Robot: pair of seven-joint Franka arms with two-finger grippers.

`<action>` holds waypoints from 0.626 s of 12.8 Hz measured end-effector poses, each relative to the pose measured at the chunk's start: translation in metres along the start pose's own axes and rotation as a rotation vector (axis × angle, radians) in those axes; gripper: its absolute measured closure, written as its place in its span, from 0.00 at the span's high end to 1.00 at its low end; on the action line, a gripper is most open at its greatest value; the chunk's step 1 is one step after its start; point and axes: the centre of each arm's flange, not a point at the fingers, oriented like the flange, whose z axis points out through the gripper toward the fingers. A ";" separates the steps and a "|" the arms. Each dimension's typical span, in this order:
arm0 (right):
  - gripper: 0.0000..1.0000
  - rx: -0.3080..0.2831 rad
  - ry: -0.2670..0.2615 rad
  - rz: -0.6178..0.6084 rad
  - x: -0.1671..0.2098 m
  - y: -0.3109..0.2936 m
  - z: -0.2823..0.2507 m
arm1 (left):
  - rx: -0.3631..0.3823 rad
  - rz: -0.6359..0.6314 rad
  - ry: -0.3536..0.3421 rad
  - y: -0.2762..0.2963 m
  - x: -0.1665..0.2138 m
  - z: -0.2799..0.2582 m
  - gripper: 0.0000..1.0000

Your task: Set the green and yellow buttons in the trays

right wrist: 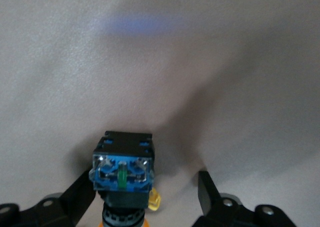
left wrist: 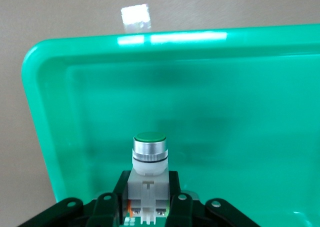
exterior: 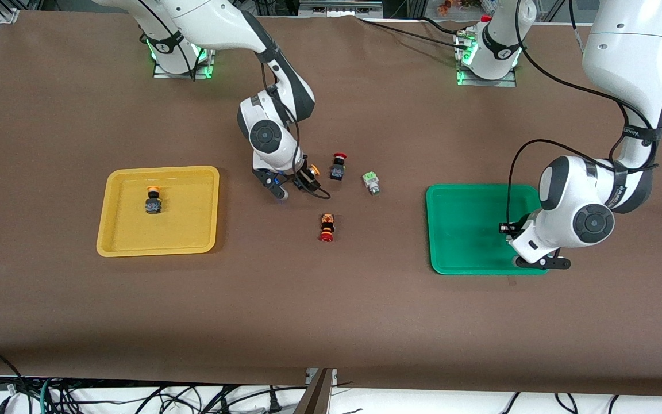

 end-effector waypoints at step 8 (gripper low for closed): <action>0.42 -0.214 0.043 -0.342 0.169 0.049 -0.085 | -0.094 -0.043 0.051 0.023 -0.011 -0.022 0.81</action>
